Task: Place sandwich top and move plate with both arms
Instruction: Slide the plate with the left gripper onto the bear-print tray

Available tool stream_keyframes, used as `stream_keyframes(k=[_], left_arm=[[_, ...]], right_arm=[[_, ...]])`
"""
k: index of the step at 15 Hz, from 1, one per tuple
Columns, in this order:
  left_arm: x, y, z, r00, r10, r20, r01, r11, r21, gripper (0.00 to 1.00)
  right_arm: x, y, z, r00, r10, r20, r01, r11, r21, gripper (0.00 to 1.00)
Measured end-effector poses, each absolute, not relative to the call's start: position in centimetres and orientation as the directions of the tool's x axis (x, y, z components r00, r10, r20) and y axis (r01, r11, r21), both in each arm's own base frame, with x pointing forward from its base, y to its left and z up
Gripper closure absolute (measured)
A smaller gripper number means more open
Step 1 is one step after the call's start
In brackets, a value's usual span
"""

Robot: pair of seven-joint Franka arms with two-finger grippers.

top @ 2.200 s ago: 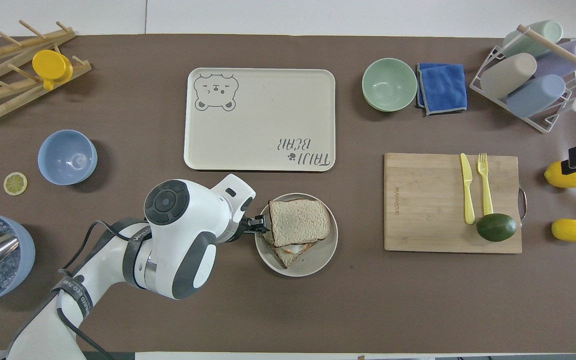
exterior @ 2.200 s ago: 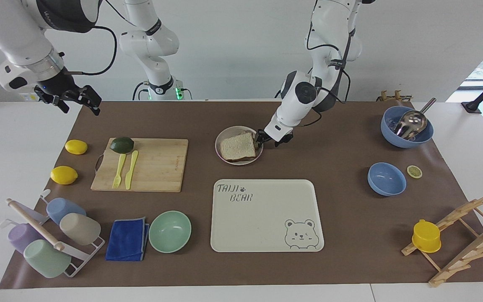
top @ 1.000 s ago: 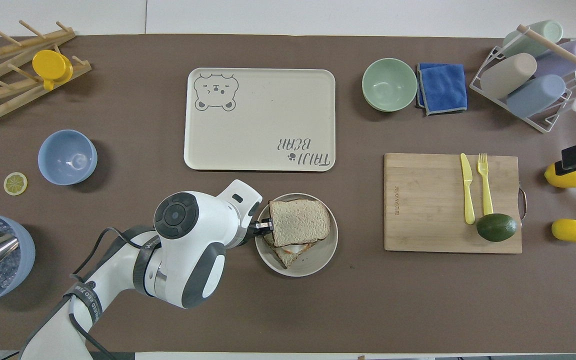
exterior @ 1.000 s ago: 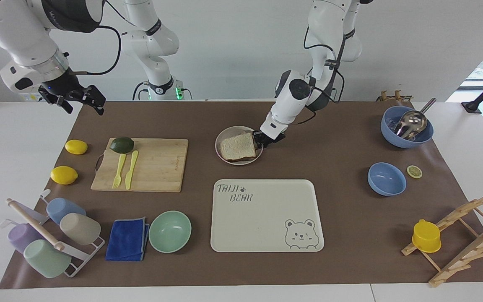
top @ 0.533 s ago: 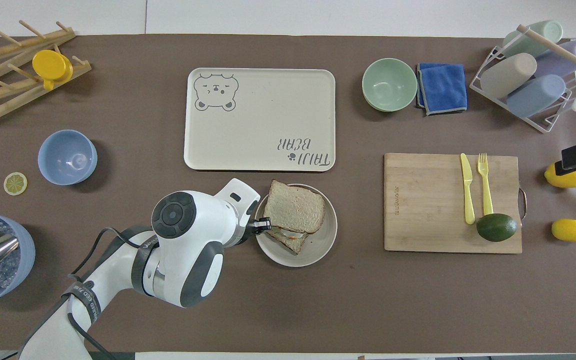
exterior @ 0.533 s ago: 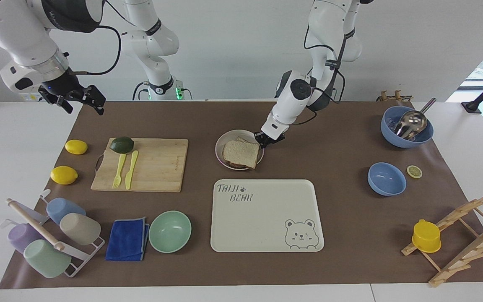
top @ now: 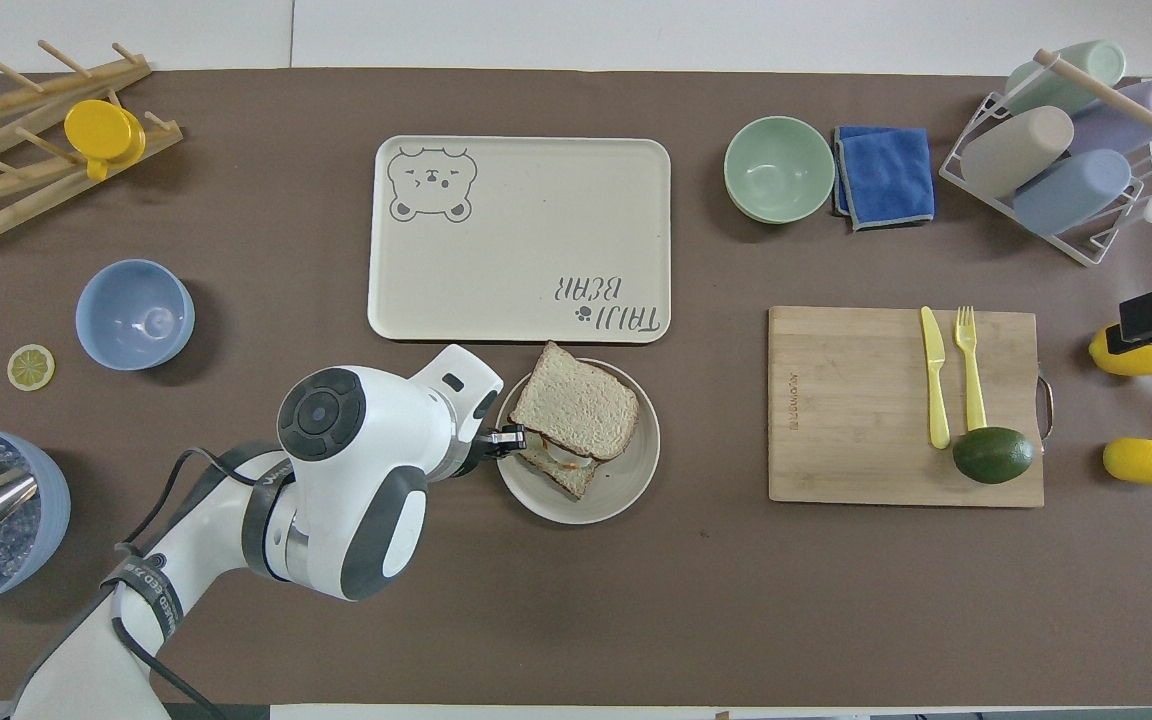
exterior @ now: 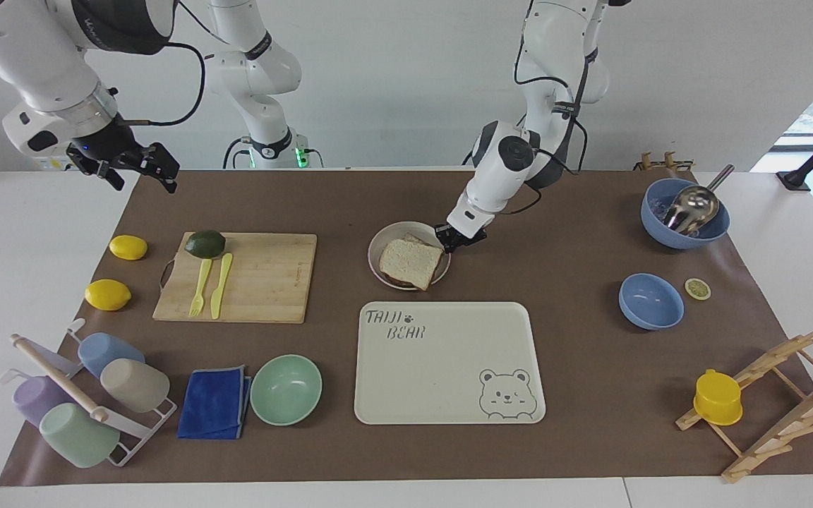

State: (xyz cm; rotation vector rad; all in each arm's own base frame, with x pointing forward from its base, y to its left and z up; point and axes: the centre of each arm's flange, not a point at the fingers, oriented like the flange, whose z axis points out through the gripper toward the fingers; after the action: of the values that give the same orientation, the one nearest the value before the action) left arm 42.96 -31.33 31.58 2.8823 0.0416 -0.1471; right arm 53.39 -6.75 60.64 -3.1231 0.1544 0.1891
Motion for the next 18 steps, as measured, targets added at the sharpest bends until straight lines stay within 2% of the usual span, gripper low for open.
stream_keyframes(k=[6,11,15,18], left_arm=[[44.4,-31.7,34.6,0.995,-0.005,-0.102,0.024,-0.962,0.272,0.96],[47.5,-30.3,37.8,0.995,0.037,-0.088,0.063,-0.947,0.317,0.96],[51.9,-27.3,40.0,0.989,0.098,-0.109,0.132,-0.920,0.368,0.96],[56.0,-26.5,40.2,0.986,0.127,-0.110,0.160,-0.908,0.388,0.96]], right_arm=[[53.4,-6.7,60.7,0.988,-0.096,-0.121,-0.097,-0.995,-0.003,0.00],[53.4,-6.5,60.7,0.988,-0.093,-0.120,-0.094,-0.996,-0.001,0.00],[53.4,-6.5,60.7,0.988,-0.093,-0.120,-0.093,-0.996,-0.001,0.00],[53.5,-6.2,60.7,0.989,-0.087,-0.120,-0.088,-0.996,-0.001,0.00]])
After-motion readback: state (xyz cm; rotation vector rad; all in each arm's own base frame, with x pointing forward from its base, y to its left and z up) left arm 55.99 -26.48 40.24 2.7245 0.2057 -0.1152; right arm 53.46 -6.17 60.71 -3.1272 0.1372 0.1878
